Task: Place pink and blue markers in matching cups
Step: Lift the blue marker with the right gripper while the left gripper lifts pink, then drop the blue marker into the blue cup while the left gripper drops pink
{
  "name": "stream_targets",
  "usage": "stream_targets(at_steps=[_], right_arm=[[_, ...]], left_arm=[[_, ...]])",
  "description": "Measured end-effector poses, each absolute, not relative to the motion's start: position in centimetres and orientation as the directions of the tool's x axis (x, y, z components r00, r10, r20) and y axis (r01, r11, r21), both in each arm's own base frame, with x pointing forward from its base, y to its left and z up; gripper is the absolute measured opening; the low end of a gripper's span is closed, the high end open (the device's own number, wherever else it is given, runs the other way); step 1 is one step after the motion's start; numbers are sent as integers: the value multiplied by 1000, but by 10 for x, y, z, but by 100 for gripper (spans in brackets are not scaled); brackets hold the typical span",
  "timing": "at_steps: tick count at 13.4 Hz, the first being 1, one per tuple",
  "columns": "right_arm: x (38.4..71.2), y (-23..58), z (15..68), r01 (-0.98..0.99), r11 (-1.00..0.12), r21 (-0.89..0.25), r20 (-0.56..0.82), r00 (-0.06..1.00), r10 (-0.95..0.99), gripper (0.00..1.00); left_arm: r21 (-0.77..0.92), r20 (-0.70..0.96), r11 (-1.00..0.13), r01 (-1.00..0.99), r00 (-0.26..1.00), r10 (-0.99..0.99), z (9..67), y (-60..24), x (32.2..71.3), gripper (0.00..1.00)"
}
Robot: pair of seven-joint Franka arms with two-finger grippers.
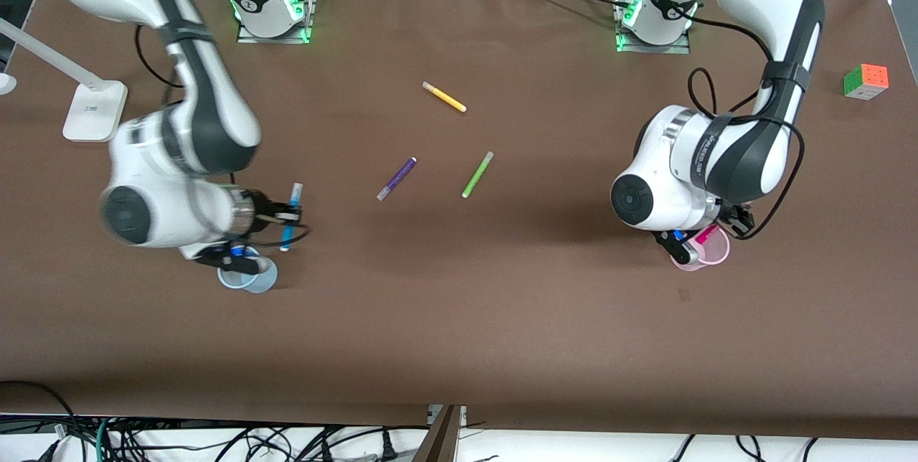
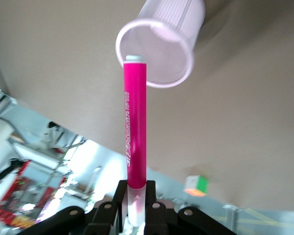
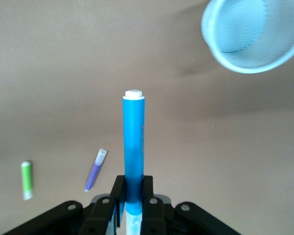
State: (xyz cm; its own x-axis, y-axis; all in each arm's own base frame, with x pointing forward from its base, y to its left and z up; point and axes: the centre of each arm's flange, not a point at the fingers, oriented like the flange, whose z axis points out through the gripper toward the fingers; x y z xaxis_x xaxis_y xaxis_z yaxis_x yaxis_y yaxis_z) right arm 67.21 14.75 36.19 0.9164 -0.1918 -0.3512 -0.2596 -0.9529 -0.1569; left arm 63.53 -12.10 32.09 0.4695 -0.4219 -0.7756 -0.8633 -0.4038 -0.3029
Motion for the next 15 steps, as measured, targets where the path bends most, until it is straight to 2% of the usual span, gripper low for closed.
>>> stream_targets(at_steps=[4,7,8,10,15], right_arm=[[684,82,367,-373,-890,-263,-400,882,-251,18],[691,41,350,-495,-794,-352,-473,826,-306,18],[693,21,340,-543,-748,-382,-503,801,-325,18],[695,-15,318,-603,-676,-423,-548,765,-339,18],[697,-40,264,-694,-520,-499,-645,697,-311,18]], left_arm=[[-261,-830,-353,-898,396,-393,275,-111,638,18],[-237,-845,-342,-909,366,-390,255,-111,635,18],[-237,-845,-341,-910,366,-391,255,-112,635,24],[-237,-844,-331,-913,362,-395,255,-119,634,44],[-287,-825,-349,-892,415,-383,265,-121,636,97]])
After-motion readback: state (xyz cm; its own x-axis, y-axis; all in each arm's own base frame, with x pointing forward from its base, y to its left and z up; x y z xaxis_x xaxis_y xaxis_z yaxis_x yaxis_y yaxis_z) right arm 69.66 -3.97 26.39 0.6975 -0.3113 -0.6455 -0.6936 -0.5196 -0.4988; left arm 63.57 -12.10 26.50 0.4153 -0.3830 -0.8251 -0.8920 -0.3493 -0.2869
